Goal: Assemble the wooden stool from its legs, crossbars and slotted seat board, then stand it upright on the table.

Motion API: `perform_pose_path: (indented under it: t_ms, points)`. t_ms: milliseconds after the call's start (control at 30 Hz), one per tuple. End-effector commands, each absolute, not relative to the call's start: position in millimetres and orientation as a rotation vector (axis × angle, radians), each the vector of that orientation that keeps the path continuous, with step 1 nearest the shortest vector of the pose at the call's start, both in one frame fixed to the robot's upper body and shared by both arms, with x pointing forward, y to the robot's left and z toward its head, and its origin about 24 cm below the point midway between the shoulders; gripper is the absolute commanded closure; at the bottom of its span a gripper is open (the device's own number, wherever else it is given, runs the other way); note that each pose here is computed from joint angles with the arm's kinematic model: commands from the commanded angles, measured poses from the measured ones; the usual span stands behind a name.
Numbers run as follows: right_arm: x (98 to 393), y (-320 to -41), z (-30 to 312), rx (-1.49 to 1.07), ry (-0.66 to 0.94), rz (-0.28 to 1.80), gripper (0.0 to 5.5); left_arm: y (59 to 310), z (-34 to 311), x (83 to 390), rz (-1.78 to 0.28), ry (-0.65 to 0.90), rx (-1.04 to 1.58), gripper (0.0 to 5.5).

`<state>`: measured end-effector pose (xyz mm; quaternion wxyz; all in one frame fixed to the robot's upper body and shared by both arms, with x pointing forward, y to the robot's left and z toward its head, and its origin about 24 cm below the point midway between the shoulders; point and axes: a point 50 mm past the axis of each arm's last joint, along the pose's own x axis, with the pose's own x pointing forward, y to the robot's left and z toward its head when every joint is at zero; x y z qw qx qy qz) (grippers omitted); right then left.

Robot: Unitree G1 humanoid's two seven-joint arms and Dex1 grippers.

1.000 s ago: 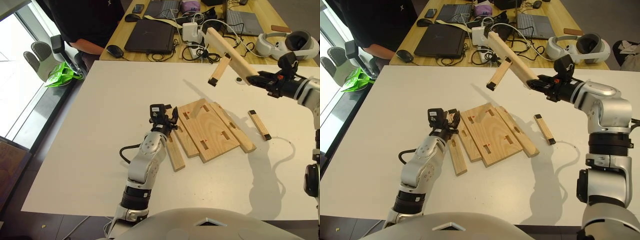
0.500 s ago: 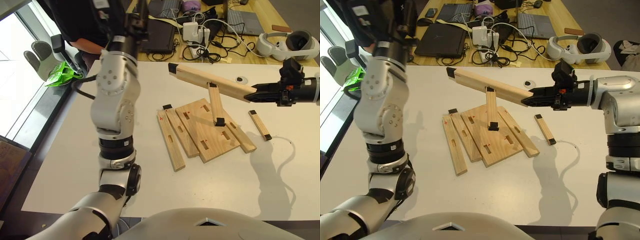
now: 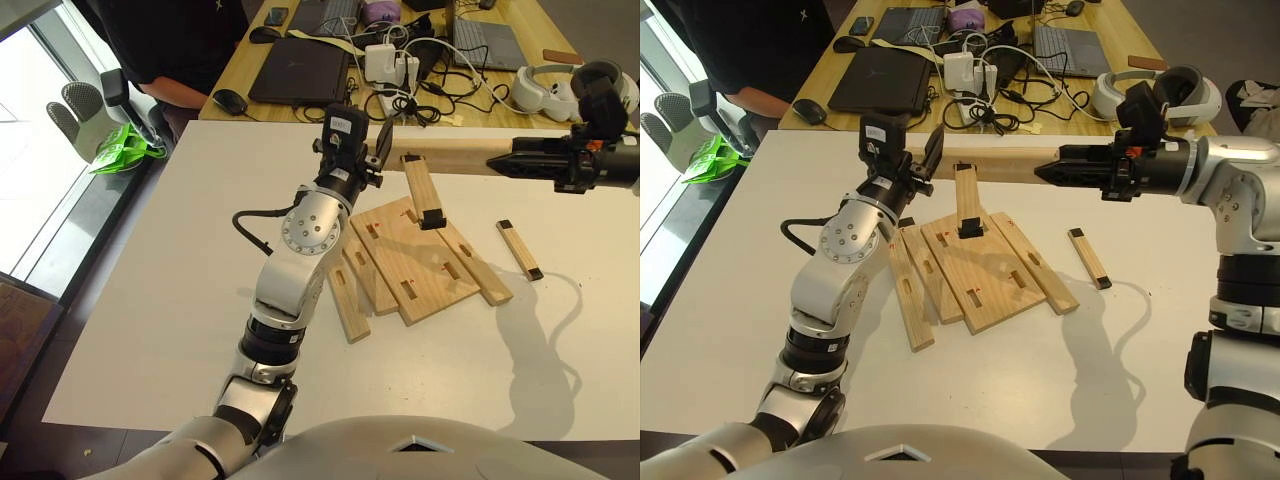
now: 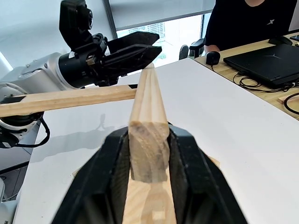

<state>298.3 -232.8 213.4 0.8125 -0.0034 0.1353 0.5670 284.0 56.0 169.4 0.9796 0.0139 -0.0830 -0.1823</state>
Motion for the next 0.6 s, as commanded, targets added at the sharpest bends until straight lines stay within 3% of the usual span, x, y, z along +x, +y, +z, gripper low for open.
perform_pose_path:
  t_ms: [33, 200, 333, 433, 600]
  points:
    - [304, -227, 227, 0.008, 0.202, 1.190, 4.47, 53, 167, 280, -0.372, -0.147, 0.020, 2.91]
    - [316, -222, 232, 0.077, 0.112, 1.107, 4.47, 48, 163, 275, -0.393, -0.121, 0.003, 2.91]
    - [312, -219, 231, 0.081, 0.129, 1.136, 4.47, 49, 162, 274, -0.392, -0.118, 0.010, 2.91]
    - [312, -227, 228, 0.019, 0.164, 1.109, 4.47, 64, 161, 276, -0.340, -0.121, 0.027, 2.91]
    - [313, -246, 237, -0.073, 0.196, 1.093, 4.47, 111, 152, 275, -0.230, -0.095, 0.151, 2.91]
